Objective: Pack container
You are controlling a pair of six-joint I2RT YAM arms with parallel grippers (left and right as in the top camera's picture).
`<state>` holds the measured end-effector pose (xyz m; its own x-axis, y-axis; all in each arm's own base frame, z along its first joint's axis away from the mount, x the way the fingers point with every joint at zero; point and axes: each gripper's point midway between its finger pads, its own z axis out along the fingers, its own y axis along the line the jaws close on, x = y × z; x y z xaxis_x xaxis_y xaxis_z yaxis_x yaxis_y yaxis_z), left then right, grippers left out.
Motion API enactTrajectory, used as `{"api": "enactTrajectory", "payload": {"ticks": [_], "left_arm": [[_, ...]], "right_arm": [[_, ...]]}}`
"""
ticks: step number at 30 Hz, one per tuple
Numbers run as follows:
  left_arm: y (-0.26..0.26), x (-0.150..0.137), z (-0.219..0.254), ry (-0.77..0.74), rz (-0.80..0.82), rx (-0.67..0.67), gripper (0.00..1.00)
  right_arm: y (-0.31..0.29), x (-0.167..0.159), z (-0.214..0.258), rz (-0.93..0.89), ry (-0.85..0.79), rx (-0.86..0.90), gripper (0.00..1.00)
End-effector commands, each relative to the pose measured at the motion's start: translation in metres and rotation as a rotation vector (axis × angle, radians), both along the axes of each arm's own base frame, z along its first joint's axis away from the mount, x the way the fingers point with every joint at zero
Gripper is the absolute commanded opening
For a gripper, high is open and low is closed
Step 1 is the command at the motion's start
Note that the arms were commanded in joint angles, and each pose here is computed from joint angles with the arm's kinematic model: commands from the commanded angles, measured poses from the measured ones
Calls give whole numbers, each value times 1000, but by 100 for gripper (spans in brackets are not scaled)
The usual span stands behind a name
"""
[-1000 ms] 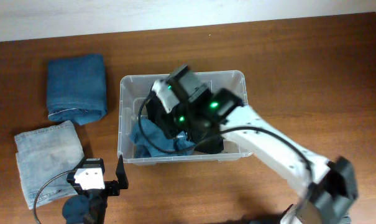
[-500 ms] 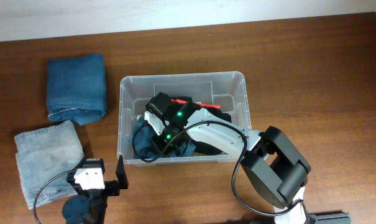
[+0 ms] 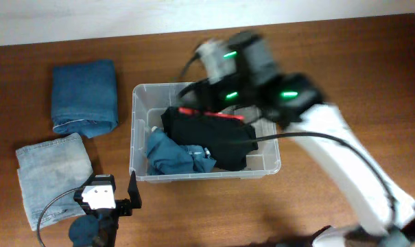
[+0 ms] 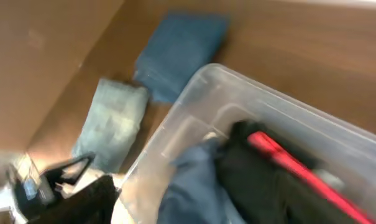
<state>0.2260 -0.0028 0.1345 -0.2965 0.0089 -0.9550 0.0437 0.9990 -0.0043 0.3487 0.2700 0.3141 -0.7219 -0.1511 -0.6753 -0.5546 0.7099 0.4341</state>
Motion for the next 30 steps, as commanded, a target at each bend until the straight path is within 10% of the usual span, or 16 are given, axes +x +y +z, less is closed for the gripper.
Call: {"api": "enactTrajectory", "payload": {"ticks": [1, 3, 12, 30], "left_arm": [[0, 0, -6, 11, -6, 14, 100], [0, 0, -6, 11, -6, 14, 100], [0, 0, -5, 7, -6, 14, 100], [21, 9, 72, 95, 148, -81, 100]], "right_arm": [[-108, 16, 35, -333, 22, 47, 85], [-159, 15, 40, -472, 45, 51, 99], [-337, -29, 2, -1005, 304, 36, 98], [-357, -42, -22, -1074, 439, 38, 98]]}}
